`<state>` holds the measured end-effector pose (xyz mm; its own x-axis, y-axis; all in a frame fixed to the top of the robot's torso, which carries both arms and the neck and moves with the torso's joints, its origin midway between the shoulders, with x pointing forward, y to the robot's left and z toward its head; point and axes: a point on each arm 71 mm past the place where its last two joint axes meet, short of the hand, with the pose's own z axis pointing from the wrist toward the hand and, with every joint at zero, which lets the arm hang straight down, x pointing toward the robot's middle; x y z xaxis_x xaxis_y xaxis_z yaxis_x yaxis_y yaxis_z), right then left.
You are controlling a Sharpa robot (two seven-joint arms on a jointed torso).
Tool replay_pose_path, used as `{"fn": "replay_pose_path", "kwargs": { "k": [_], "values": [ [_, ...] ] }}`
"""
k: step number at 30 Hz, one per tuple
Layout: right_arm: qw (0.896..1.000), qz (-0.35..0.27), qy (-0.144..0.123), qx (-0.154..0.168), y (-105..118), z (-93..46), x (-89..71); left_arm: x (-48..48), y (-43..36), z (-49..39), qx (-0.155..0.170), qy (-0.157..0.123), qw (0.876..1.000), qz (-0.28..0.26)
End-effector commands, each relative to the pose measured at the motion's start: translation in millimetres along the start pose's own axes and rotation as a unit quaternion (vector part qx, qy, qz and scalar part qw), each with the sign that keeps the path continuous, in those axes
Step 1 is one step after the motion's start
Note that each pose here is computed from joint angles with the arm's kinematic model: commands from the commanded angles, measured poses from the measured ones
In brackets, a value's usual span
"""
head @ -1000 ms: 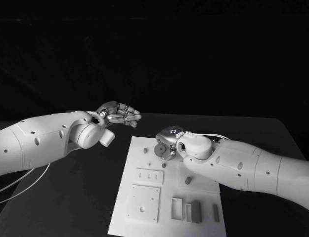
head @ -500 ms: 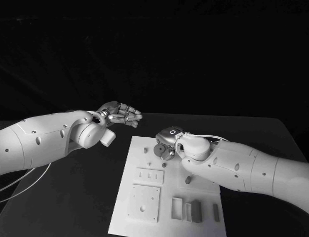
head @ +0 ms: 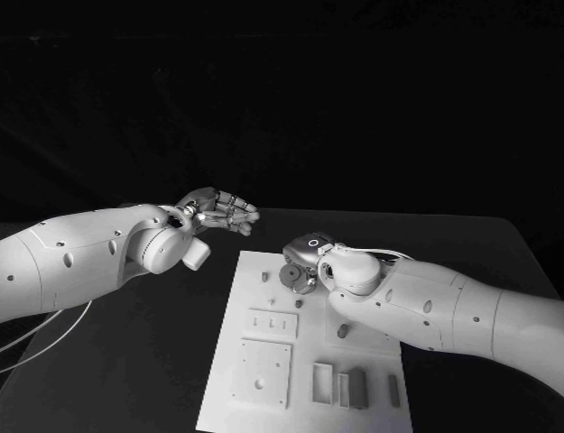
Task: Assemble the parts on the task board
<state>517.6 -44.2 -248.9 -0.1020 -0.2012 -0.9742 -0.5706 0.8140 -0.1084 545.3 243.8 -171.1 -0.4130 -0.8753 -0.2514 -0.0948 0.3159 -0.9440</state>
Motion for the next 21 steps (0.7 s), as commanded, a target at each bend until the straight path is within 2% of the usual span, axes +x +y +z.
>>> {"fn": "replay_pose_path", "kwargs": {
  "k": [1,12,21],
  "values": [
    [1.000,-0.004,0.007,0.004,-0.1,0.4,3.0,2.2,-2.0,0.4,0.004,0.007,1.000,0.000],
    [1.000,-0.003,0.011,0.001,4.9,1.1,7.7,2.8,-2.2,0.9,0.004,0.007,1.000,0.000],
    [1.000,-0.009,0.011,0.011,2.7,0.3,12.6,2.1,-1.9,0.6,0.003,0.007,1.000,0.000]
  ]
}}
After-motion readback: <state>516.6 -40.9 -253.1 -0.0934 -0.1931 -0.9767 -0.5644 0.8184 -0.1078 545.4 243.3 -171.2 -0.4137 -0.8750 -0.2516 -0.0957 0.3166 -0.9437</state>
